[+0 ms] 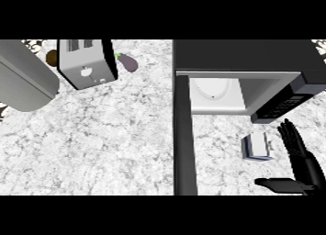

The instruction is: Pick up the milk, place it into the microwave and close the microwave

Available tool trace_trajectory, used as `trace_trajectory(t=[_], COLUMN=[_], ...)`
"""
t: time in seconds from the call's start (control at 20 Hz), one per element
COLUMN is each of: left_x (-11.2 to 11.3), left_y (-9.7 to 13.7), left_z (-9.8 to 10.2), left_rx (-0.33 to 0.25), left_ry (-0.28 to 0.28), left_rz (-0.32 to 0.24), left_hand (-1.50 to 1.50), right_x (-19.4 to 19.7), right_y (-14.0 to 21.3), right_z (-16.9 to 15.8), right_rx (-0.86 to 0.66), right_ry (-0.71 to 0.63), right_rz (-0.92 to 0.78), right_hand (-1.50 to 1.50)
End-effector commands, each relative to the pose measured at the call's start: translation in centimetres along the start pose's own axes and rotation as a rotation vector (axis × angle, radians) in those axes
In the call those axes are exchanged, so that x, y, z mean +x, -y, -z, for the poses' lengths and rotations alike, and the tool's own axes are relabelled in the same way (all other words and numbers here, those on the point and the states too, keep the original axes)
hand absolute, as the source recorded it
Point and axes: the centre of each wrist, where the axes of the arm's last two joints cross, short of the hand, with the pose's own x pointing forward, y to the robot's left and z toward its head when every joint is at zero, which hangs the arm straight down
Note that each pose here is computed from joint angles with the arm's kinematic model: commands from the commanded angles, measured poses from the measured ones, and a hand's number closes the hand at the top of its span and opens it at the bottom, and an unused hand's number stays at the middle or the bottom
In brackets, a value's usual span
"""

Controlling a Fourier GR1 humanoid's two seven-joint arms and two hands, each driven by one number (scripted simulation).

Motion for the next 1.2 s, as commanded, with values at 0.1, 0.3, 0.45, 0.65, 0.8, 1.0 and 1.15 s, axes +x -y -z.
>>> trace_trajectory(t=[0.1,0.3,0.45,0.65,0.8,1.0,1.15], left_x=[1.3,0.6,1.2,1.2,1.3,-0.1,1.4], left_y=[-0.3,-1.3,0.8,0.2,0.5,-1.4,-0.3], left_z=[-0.1,-1.2,-0.1,-0.6,-0.5,-0.7,-0.9], left_rx=[-0.004,0.01,-0.021,0.002,-0.023,-0.026,-0.035], left_ry=[0.028,0.016,0.015,0.008,0.033,0.03,0.031], left_rz=[-0.013,-0.008,-0.009,-0.001,-0.013,-0.01,-0.011], left_hand=[-1.5,-1.5,-1.5,-1.5,-1.5,-1.5,-1.5], right_x=[-3.0,-3.9,-4.6,-5.8,-5.8,-5.4,-5.6], right_y=[-2.2,-0.8,0.4,-0.1,0.7,-0.3,-1.6], right_z=[0.8,-0.1,0.8,0.7,1.1,2.5,2.6], right_rx=[0.013,0.0,0.002,0.007,0.031,0.102,0.096], right_ry=[0.004,-0.015,-0.011,0.008,0.001,0.07,0.133], right_rz=[-0.019,-0.039,-0.054,-0.073,-0.052,-0.044,-0.117], right_hand=[-1.5,-1.5,-1.5,-1.5,1.5,1.5,1.5])
